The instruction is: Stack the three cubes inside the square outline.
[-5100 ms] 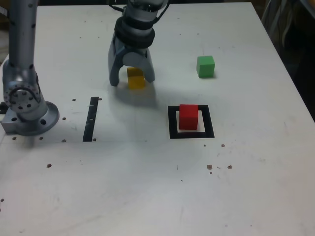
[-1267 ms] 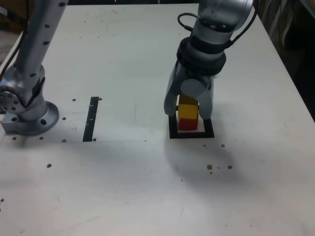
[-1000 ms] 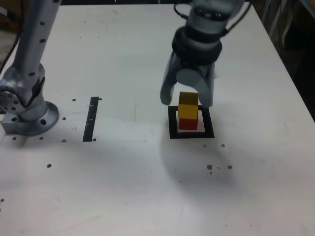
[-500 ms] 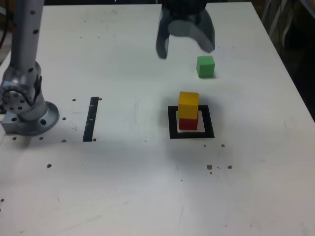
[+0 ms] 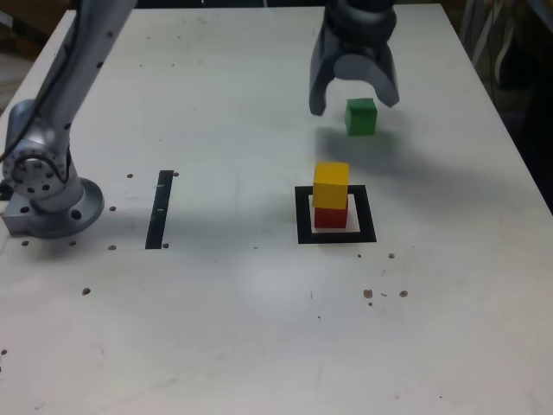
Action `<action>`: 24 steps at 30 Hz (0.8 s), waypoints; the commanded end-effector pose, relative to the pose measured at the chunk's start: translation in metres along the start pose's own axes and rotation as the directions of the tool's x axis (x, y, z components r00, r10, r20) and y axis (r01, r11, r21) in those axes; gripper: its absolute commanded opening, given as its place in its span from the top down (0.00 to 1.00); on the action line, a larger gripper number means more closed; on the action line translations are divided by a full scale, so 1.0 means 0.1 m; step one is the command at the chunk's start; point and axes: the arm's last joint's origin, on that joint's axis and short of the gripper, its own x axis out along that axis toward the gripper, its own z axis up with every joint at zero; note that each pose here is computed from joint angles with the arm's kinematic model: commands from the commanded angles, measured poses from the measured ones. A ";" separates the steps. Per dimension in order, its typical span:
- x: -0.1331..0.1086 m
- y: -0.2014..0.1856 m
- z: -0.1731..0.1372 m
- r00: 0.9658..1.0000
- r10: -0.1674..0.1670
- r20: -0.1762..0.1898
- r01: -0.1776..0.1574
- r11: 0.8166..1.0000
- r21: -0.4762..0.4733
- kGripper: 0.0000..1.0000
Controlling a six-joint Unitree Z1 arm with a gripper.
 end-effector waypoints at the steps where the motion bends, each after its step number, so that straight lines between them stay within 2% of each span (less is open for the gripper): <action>1: 0.07 0.00 0.06 1.000 -0.009 0.001 0.009 1.000 0.001 0.04; 8: 0.21 0.08 0.15 1.000 -0.007 0.019 0.008 1.000 -0.015 0.07; 14: 0.29 0.12 0.18 1.000 -0.016 0.012 0.016 1.000 -0.016 0.10; 19: 0.31 0.12 0.19 1.000 -0.024 0.008 0.024 1.000 -0.012 0.18; 24: 0.32 0.12 0.20 1.000 -0.027 0.008 0.028 1.000 -0.010 0.33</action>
